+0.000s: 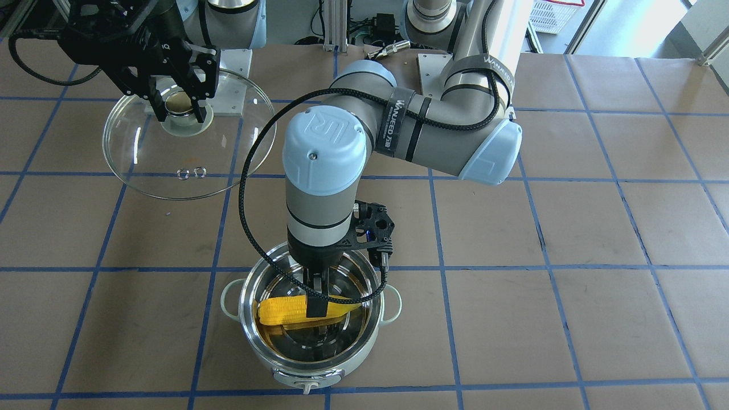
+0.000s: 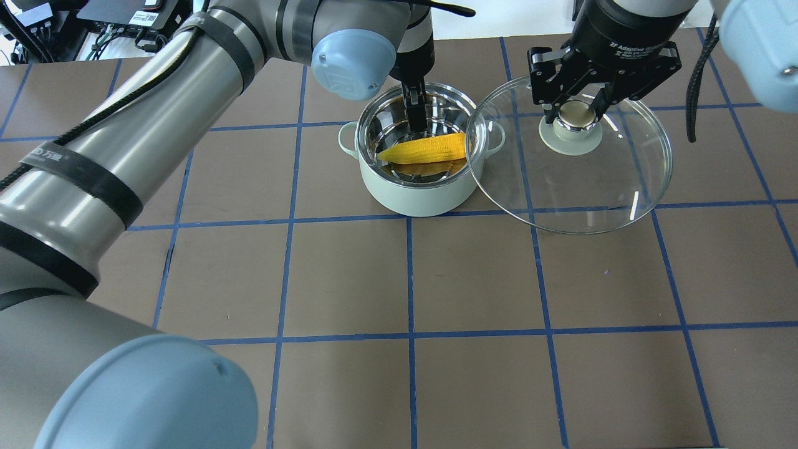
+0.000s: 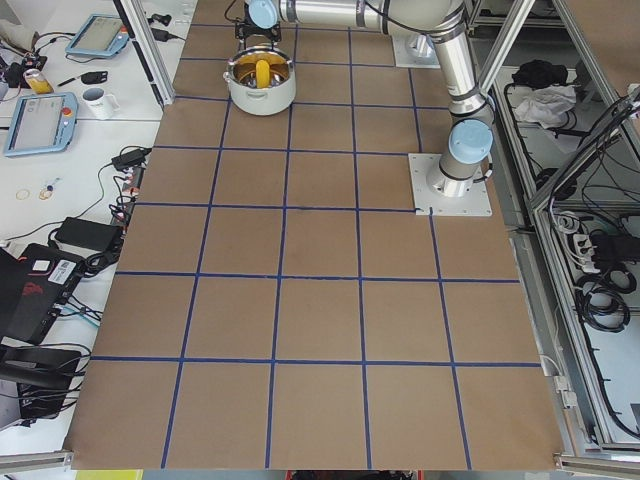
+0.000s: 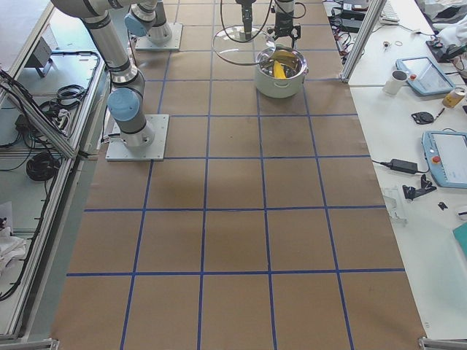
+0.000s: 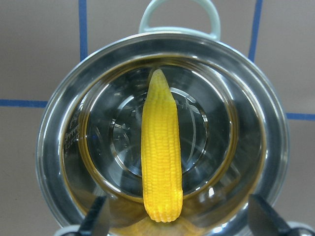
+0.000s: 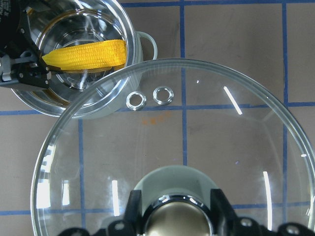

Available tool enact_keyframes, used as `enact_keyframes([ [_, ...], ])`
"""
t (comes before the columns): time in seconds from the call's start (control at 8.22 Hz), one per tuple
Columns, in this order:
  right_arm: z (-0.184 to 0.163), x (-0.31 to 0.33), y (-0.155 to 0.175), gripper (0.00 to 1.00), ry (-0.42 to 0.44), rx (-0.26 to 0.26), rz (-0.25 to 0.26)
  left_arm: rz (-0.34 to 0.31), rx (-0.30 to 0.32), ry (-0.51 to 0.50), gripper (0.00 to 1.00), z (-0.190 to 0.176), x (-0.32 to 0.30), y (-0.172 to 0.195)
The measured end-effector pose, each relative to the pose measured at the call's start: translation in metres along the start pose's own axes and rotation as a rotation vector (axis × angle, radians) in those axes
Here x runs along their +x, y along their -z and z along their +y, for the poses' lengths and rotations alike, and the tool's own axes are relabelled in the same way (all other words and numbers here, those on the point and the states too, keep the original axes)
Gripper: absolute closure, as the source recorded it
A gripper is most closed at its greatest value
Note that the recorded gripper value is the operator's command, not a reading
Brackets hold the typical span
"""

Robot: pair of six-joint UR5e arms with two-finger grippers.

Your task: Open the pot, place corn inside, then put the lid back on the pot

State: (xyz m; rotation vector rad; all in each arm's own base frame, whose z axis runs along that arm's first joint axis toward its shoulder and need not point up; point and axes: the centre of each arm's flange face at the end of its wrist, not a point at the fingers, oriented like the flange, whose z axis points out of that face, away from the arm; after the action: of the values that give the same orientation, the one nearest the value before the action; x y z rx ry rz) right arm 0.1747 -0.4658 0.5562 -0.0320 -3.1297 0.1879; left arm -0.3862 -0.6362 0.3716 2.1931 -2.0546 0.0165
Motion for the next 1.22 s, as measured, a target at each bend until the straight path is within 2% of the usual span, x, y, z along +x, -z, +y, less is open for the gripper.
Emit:
enact_keyframes([
  [0.24,-0.012,0.010,-0.001,0.74,-0.027,0.004,-0.004,0.047,-0.017,-0.129,0.00,-0.008,-0.013,0.050],
  [0.49,-0.050,0.011,-0.014,0.74,-0.039,0.033,-0.012,0.076,-0.015,-0.239,0.00,-0.037,-0.023,0.086],
  [0.85,-0.099,-0.026,-0.061,0.75,-0.050,0.061,-0.025,0.066,0.015,-0.371,0.00,-0.118,-0.035,0.114],
  [1.22,-0.114,-0.125,-0.124,0.76,-0.046,0.089,-0.046,0.032,0.045,-0.493,0.00,-0.204,-0.040,0.142],
])
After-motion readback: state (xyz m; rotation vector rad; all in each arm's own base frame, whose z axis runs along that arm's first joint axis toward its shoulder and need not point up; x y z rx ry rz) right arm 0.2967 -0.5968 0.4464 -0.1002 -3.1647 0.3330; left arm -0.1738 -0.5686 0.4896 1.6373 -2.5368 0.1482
